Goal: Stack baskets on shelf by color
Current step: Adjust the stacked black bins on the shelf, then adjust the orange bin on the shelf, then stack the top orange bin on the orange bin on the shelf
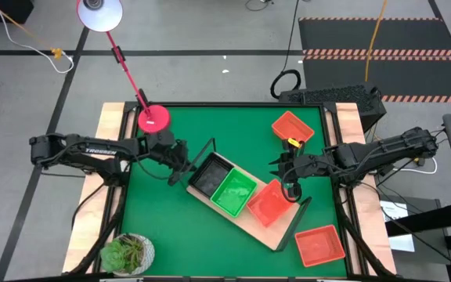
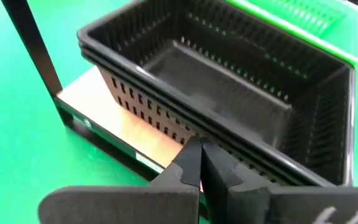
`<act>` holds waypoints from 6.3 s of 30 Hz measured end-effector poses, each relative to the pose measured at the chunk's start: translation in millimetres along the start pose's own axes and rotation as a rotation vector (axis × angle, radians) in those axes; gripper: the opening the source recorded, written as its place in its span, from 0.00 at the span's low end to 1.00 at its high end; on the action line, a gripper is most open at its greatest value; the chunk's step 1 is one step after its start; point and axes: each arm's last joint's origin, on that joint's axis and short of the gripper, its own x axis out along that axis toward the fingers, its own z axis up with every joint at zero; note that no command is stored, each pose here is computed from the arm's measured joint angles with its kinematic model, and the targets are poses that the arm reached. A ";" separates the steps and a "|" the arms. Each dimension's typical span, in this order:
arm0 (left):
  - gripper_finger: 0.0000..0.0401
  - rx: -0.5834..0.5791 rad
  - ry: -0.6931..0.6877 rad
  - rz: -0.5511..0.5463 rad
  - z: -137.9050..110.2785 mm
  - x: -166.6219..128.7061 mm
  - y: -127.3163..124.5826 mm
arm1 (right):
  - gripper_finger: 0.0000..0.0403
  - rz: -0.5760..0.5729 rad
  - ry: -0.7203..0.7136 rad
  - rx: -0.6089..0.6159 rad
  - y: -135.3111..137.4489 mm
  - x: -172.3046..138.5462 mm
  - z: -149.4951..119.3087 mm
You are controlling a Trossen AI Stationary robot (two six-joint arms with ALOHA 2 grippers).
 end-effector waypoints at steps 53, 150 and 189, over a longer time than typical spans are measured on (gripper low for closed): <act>0.00 -0.006 -0.294 0.218 86.2 -85.9 -67.7 | 0.29 0.311 0.370 0.204 22.0 41.4 17.6; 0.00 0.215 -0.143 0.247 125.7 -51.0 -80.7 | 0.35 -0.081 0.657 0.569 -89.3 68.4 -126.8; 0.00 0.222 -0.176 0.234 128.8 -51.3 -81.6 | 0.04 -0.207 0.628 0.711 -95.1 86.0 -148.1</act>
